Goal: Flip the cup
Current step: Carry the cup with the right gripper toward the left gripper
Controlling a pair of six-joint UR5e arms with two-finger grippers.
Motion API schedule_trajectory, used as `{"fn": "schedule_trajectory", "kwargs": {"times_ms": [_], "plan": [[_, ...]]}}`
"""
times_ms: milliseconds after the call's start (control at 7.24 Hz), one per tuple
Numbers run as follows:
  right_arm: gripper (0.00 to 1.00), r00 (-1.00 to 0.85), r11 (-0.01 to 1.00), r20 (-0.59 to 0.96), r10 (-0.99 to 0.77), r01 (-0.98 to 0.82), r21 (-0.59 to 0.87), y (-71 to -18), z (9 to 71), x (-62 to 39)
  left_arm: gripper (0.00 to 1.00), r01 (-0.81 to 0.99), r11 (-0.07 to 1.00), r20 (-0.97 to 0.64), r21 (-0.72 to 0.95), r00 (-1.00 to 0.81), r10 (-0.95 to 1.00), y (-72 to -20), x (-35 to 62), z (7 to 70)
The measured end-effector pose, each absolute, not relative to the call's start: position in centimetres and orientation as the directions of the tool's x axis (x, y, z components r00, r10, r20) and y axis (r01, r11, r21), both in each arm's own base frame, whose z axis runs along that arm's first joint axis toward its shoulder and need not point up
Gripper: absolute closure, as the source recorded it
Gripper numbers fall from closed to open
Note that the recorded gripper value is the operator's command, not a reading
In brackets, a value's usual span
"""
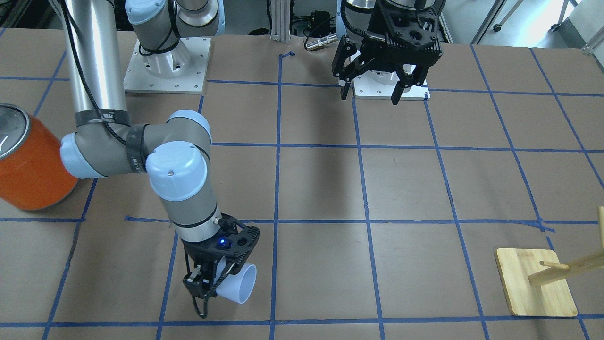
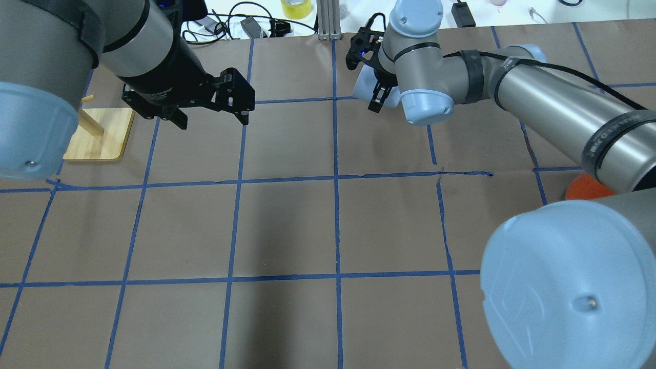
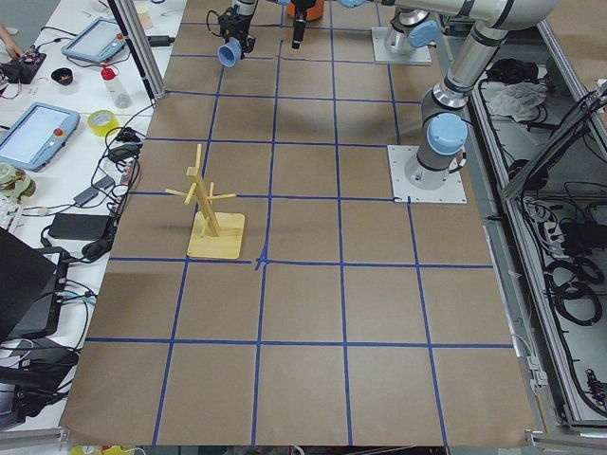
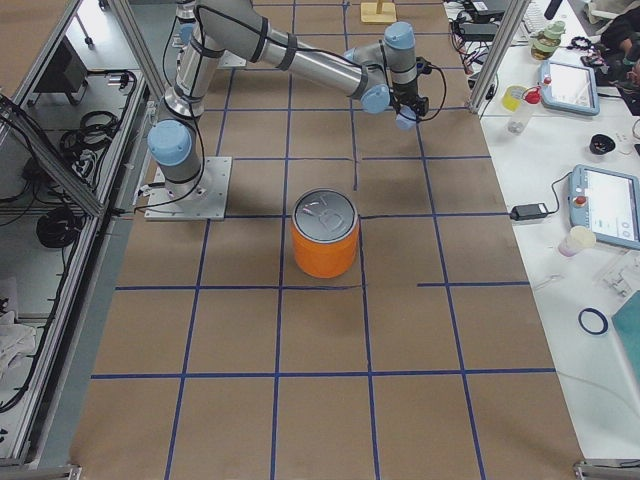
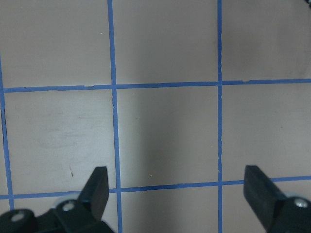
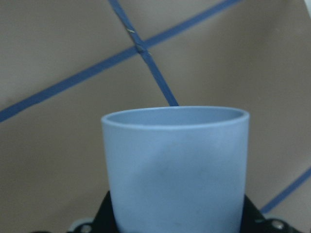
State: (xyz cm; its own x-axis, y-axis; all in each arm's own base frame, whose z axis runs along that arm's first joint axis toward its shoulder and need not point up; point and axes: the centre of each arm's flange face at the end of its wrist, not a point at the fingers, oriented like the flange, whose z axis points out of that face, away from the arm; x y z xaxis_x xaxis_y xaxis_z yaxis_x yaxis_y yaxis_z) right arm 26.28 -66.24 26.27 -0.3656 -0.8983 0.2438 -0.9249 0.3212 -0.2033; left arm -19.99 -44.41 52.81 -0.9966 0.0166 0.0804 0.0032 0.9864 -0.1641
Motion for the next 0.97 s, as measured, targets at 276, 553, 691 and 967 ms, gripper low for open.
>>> {"fn": "schedule_trajectory", "kwargs": {"times_ms": [276,553,691,967], "plan": [[0.87,-0.187,0.141,0.215,-0.959,-0.967,-0.212,-64.6,23.7,31.2,0.00,0.003,0.986,0.081,-0.164,-0.997,0.017,-44.4,-20.0,52.8],[0.87,-0.079,0.033,0.194,-0.978,-0.974,-0.226,-62.6,22.3,35.2,0.00,0.003,0.986,0.081,-0.165,-0.997,0.017,-44.4,-20.0,52.8],[0.81,-0.043,0.000,0.182,-0.982,-0.973,-0.229,-61.4,21.6,37.2,0.00,0.003,0.986,0.082,-0.165,-0.997,0.017,-44.4,-20.0,52.9],[0.68,0.005,-0.043,0.164,-0.986,-0.972,-0.230,-59.6,20.6,40.0,0.00,0.003,0.986,0.082,-0.165,-0.997,0.017,-44.4,-20.0,52.9]]}}
